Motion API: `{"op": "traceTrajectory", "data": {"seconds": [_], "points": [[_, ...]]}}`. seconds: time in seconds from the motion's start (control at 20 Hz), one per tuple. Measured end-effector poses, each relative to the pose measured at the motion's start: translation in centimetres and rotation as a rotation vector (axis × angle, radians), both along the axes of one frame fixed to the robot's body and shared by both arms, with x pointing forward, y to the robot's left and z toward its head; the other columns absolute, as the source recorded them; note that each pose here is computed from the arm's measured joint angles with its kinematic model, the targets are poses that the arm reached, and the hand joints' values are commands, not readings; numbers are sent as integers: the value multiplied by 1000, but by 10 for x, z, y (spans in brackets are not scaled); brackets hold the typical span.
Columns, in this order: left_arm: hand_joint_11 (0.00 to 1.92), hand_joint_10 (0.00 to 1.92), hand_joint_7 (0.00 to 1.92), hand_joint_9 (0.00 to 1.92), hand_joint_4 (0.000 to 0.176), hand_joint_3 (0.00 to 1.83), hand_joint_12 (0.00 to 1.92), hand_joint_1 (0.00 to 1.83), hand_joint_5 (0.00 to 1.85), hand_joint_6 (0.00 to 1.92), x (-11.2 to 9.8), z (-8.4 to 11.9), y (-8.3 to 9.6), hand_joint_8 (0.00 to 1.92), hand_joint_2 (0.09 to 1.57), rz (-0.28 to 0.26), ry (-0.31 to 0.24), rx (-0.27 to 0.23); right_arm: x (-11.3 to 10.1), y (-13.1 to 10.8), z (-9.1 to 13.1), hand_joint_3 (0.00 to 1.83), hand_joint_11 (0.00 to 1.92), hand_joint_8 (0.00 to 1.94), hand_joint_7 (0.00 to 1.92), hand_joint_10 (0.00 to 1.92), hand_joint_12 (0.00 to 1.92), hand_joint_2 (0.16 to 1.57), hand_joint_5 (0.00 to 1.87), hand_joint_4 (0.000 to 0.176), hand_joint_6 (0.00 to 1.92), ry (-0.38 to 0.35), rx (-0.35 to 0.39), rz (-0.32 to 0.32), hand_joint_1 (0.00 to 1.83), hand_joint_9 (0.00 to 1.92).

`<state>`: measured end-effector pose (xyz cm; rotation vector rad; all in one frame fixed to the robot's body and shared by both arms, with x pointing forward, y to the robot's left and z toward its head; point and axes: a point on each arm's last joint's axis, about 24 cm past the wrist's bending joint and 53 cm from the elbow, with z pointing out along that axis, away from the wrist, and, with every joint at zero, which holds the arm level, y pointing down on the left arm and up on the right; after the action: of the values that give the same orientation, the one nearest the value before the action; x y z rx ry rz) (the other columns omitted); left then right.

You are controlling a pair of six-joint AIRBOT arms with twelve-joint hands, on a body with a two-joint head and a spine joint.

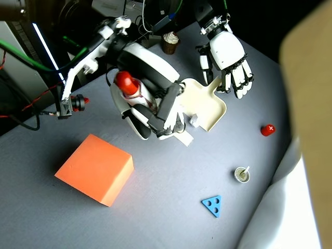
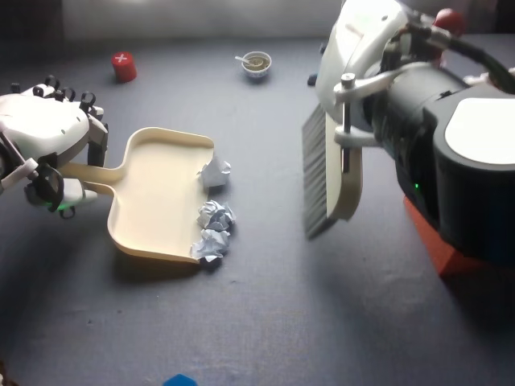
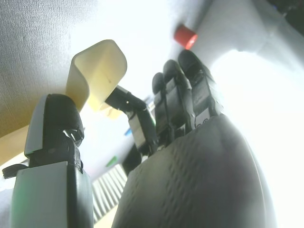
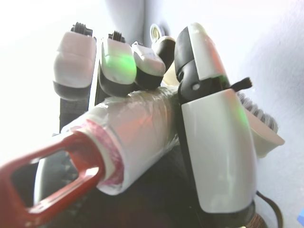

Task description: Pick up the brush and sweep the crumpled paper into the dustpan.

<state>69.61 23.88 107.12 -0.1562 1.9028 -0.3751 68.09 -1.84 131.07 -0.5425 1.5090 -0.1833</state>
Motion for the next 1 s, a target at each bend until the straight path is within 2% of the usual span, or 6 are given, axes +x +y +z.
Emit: {"op": "traceTrajectory", "data": {"seconds": [0.25, 0.45, 0.65, 0.75, 0.85, 1.0], "points": [[0, 2, 257, 244, 0, 0, 575, 1013, 747, 1336, 0, 0, 0, 3, 1244, -1, 0, 0, 2, 14, -7, 5, 1404, 1941, 1171, 1921, 1921, 1291, 662, 0, 1484, 1, -32, 14, 1062, 1365], [0, 1, 251, 231, 0, 1, 563, 1030, 763, 1311, 0, 0, 0, 0, 1233, 0, 0, 2, -5, 51, -37, 0, 1431, 1941, 1180, 1921, 1921, 1327, 613, 0, 1625, 38, -67, 77, 1056, 1369], [0, 10, 258, 243, 0, 0, 602, 1029, 762, 1312, 0, 0, 1, 6, 1234, 4, 1, -1, 12, 50, -36, 0, 1432, 1941, 1182, 1921, 1921, 1326, 615, 0, 1573, 1, -80, 43, 1038, 1365], [0, 3, 246, 236, 0, 0, 557, 1008, 752, 1328, 0, 0, 1, 0, 1240, 4, 1, -2, 18, 55, -36, 0, 1444, 1941, 1192, 1921, 1921, 1297, 623, 0, 1888, 6, -57, 27, 1192, 1371], [0, 3, 242, 233, 0, 0, 559, 1030, 756, 1321, 0, 0, 1, 1, 1238, 2, 0, 0, 20, 64, -30, 1, 1425, 1941, 1173, 1921, 1921, 1321, 602, 0, 1628, -19, -38, 33, 1069, 1355], [0, 3, 248, 238, 0, 0, 582, 1042, 781, 1283, 0, 0, 1, 1, 1224, 4, 1, -1, 18, 80, -23, 0, 1413, 1941, 1172, 1921, 1921, 1315, 632, 0, 1546, -42, -1, 71, 1048, 1357]]}}
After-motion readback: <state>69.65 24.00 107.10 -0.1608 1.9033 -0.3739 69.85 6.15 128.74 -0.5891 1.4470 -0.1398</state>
